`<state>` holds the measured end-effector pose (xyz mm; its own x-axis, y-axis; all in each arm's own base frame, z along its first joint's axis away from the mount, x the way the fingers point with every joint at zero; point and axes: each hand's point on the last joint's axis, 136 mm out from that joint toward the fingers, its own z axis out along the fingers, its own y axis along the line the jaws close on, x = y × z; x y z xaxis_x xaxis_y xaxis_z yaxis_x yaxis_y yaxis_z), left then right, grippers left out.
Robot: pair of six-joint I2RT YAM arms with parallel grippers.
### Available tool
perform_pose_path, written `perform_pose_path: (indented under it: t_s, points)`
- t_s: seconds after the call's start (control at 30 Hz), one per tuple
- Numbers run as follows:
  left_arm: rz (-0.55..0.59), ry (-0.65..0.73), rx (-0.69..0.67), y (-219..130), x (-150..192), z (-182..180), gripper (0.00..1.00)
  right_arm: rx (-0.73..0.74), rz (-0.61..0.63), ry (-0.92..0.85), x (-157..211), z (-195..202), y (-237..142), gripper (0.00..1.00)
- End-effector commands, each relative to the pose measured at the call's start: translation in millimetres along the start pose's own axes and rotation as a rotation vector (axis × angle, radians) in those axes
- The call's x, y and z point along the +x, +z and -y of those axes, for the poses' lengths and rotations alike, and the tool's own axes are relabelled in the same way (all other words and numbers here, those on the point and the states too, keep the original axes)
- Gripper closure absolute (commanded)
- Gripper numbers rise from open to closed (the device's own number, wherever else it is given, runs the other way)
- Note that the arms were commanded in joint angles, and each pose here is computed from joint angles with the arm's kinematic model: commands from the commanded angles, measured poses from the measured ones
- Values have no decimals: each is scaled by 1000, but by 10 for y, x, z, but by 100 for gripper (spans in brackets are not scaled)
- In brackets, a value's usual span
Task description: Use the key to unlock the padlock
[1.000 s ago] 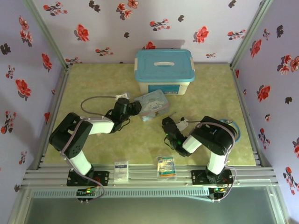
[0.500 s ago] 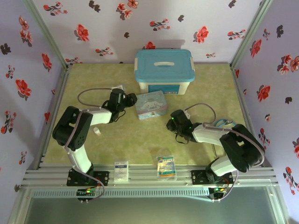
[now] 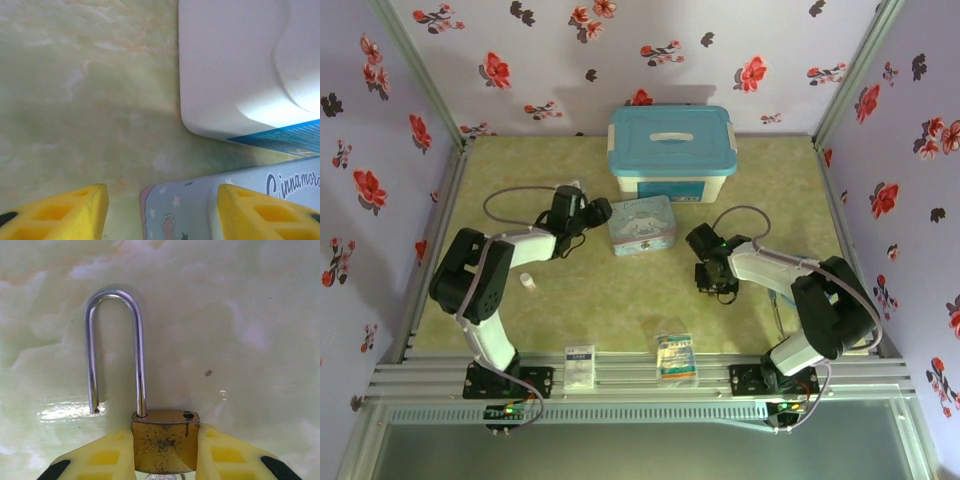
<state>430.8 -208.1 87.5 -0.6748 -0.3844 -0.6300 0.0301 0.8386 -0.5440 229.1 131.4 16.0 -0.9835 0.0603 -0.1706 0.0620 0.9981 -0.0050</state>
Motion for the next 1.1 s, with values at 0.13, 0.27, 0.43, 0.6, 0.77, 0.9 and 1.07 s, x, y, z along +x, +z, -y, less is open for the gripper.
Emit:
perform_pose_path:
  t_s: [0.13,0.27,0.43,0.6,0.77,0.9,1.07]
  points:
    - [19,60,-30,-402,-188,28,39,118,-92,-68,163,247,72,73]
    - [60,96,-89,-721,-315,-72,35,117,-91,-67,153,263,47,55]
    - [122,141,-188,-1291,-530,-270,21,115,51,-60,-139,272,-271,43]
    - [243,223,-447,-1879,-792,-866,0,158,390,-6,-806,496,-808,7]
    - [320,327,-634,-2124,-945,-1399,0,249,663,141,-1338,1101,-1135,1]
    - [414,405,-651,-1933,-941,-1635,0,286,761,242,-1542,1559,-986,1]
    - [433,432,-586,-1581,-886,-1716,0,74,905,306,-1745,1641,-768,1]
